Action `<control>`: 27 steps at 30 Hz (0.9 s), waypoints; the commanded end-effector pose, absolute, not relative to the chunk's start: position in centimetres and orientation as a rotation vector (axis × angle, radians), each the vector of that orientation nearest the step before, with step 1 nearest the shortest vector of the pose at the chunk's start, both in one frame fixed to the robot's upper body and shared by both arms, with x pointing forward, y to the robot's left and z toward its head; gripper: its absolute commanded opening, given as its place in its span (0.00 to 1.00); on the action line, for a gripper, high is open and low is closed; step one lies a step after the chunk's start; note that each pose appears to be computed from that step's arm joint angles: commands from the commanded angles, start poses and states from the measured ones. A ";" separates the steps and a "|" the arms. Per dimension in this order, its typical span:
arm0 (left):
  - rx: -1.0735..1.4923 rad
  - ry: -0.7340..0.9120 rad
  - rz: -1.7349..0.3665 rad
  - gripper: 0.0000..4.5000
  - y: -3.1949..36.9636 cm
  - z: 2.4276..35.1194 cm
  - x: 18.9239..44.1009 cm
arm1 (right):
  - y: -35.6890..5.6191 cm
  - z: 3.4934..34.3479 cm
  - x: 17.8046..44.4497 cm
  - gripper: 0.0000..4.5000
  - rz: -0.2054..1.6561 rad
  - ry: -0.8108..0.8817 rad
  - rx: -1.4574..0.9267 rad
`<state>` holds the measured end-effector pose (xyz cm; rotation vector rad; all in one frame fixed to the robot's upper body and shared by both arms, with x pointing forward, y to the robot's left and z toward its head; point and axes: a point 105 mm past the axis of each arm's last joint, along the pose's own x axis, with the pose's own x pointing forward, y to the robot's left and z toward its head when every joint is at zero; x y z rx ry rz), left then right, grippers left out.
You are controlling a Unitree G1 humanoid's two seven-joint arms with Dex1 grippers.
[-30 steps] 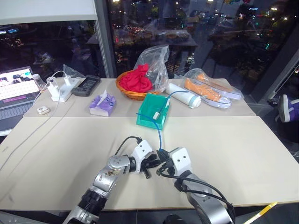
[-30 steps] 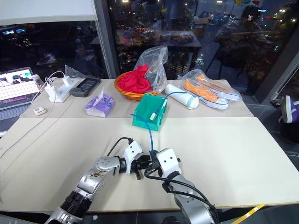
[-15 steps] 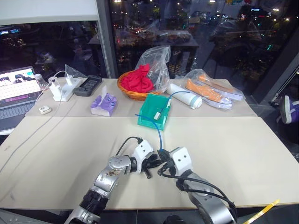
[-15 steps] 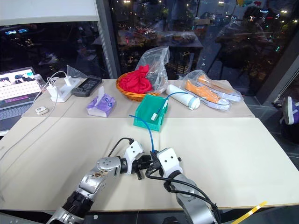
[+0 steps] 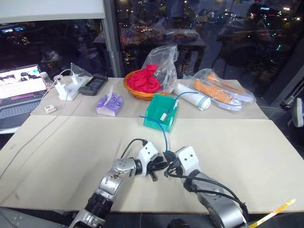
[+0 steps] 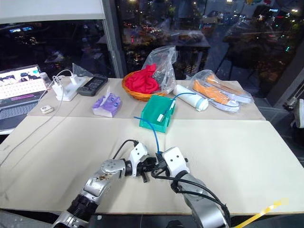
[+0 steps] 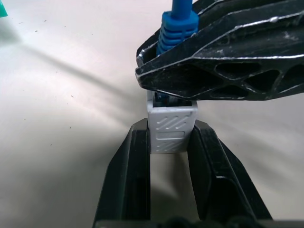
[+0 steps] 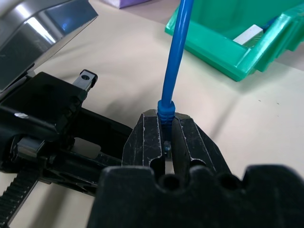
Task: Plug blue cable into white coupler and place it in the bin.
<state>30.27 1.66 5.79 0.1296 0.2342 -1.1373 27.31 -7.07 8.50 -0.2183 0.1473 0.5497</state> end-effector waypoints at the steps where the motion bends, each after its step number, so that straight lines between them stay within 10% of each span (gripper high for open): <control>1: 0.114 -0.090 -1.111 0.14 1.3 13.6 32.0 | -11.8 -1.5 24.7 0.00 0.442 0.658 -0.305; 11: 0.089 -0.155 -1.112 0.14 0.8 15.4 31.9 | -12.2 -0.8 25.8 0.00 0.416 0.631 -0.303; 17: 0.073 -0.162 -1.131 0.63 0.8 15.7 31.5 | -12.6 -0.9 25.7 0.00 0.395 0.637 -0.296; 27: 0.070 -0.149 -1.100 0.63 2.4 15.3 31.2 | -12.5 5.7 28.1 0.00 0.394 0.396 -0.126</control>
